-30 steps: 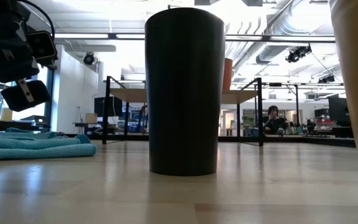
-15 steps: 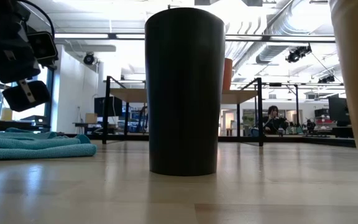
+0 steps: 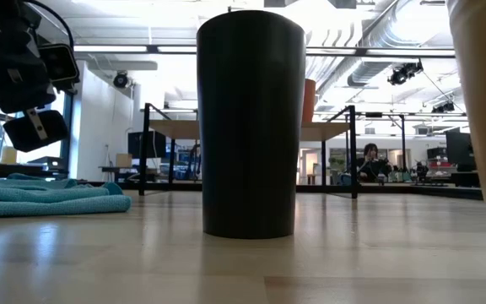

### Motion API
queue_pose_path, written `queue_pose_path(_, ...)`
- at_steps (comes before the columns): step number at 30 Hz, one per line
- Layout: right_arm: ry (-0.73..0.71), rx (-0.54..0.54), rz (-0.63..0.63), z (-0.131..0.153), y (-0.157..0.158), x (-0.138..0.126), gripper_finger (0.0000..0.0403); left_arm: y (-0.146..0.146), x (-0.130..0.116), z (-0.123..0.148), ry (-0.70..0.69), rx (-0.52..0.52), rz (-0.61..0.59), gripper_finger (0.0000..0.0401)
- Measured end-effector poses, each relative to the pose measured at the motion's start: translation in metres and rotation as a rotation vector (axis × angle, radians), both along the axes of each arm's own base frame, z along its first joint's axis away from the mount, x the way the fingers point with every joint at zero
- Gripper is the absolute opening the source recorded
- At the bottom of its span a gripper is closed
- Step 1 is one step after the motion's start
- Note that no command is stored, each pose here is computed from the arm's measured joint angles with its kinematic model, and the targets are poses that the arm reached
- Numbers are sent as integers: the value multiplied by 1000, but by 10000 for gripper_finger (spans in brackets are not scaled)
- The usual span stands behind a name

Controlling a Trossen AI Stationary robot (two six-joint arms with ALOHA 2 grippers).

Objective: Stack small to large cups/mugs on shelf
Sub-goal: Adjust the yellow cup

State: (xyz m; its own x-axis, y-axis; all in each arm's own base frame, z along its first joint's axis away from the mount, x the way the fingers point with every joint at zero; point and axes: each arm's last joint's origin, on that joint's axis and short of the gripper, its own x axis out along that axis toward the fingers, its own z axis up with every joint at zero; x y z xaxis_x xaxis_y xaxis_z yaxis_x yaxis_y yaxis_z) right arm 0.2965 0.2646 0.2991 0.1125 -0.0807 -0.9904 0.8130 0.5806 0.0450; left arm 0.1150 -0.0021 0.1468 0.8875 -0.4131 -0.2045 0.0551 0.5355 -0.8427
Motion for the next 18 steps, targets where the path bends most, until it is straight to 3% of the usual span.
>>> queue_pose_path(18, -29, 19, -46, -4, 1, 5, 170, 0, 0, 0, 3, -7, 6, 56)
